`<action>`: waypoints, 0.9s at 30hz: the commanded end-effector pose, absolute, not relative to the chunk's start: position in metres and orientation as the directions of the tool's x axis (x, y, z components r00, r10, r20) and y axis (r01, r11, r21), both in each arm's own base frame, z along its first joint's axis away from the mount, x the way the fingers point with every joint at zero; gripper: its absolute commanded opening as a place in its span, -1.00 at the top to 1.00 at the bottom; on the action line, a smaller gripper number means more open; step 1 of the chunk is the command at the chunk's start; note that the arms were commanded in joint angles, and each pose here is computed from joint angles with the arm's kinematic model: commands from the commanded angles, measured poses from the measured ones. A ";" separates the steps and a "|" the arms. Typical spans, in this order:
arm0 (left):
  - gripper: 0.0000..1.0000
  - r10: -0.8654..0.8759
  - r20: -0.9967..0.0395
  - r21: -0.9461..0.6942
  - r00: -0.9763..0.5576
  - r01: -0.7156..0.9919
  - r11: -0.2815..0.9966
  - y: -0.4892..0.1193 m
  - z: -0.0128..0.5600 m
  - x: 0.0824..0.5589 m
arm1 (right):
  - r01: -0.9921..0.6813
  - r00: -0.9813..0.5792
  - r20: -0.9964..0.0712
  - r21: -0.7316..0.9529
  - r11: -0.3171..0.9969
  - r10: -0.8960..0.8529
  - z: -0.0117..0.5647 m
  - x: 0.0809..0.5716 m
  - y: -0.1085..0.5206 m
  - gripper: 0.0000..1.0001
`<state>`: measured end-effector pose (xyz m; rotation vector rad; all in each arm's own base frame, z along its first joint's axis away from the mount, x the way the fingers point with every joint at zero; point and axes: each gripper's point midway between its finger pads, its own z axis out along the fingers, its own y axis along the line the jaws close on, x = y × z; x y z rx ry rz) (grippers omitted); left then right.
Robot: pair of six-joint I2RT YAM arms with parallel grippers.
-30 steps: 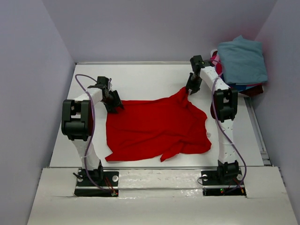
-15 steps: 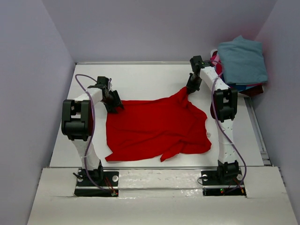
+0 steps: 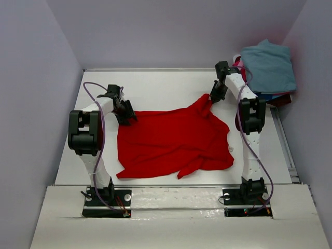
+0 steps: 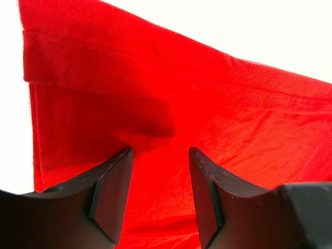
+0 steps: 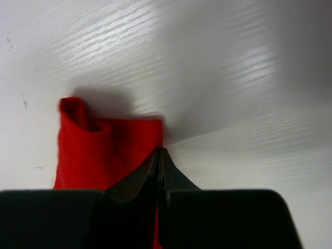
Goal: Fold and stack the t-shirts
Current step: Flatten the tshirt out
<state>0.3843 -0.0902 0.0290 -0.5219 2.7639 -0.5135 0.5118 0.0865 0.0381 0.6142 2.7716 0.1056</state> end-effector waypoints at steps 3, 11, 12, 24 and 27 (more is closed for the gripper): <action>-0.17 -0.391 -0.224 -0.382 -0.892 -0.289 0.878 -0.082 0.034 0.388 | 0.450 -0.806 -0.359 0.146 0.881 0.471 0.088 0.521 0.049 0.86; -0.17 -0.389 -0.222 -0.382 -0.894 -0.287 0.879 -0.082 0.032 0.386 | 0.470 -0.791 -0.371 0.140 0.872 0.486 0.094 0.528 0.031 0.86; -0.17 -0.387 -0.223 -0.381 -0.895 -0.286 0.879 -0.082 0.032 0.386 | 0.472 -0.787 -0.382 0.131 0.872 0.484 0.096 0.529 0.029 0.86; -0.17 -0.392 -0.219 -0.380 -0.893 -0.292 0.878 -0.079 0.033 0.385 | 0.448 -0.764 -0.436 0.171 0.877 0.475 0.108 0.554 0.012 0.86; -0.17 -0.394 -0.217 -0.380 -0.893 -0.294 0.877 -0.079 0.034 0.384 | 0.407 -0.771 -0.436 0.224 0.886 0.464 0.105 0.567 0.022 0.86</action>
